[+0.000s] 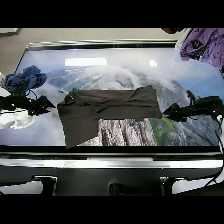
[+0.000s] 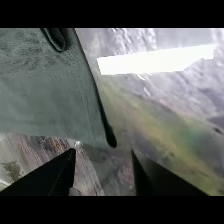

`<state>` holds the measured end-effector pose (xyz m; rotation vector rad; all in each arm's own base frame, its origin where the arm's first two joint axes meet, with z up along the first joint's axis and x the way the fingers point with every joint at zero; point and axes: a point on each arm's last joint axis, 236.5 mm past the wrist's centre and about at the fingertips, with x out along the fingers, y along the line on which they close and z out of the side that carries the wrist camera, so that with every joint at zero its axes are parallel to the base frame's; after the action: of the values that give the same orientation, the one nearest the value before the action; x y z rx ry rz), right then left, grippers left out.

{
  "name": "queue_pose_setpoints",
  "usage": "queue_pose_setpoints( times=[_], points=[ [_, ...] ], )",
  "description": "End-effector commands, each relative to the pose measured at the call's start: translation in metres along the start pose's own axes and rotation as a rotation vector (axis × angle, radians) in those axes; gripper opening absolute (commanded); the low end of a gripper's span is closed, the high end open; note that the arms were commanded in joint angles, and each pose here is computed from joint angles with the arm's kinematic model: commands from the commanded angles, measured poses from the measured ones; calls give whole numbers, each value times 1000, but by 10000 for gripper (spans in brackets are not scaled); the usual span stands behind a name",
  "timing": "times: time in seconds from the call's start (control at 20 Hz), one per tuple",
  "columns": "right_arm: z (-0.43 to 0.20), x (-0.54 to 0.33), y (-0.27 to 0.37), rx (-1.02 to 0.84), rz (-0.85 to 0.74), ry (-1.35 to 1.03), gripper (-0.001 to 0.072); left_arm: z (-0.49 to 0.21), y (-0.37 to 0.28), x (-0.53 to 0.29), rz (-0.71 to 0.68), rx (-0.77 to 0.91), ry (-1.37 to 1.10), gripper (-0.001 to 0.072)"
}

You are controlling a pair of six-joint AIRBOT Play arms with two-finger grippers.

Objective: Fold the clothes and pants, and hang the long-sleeved shirts on hangers.

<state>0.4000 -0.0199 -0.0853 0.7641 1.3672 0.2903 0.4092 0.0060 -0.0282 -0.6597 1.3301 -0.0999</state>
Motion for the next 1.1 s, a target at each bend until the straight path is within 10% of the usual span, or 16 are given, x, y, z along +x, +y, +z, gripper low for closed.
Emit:
queue_pose_setpoints(
  times=[0.0, 0.3, 0.5, 1.05],
  points=[
    [0, 23, 1, -16, 27, 5, 431, -2, 2, 0, 3, -4, 3, 483],
    [-12, 51, 15, -49, 51, 72, 392, -5, 4, 0, 4, -38, 15, 534],
    [-11, 49, 19, -45, 61, 68, 38, -16, 29, 10, 20, -77, 27, 534],
    [-4, 26, 35, -50, 46, 14, 38, -32, 30, 62, -88, -53, 25, 534]
  ],
)
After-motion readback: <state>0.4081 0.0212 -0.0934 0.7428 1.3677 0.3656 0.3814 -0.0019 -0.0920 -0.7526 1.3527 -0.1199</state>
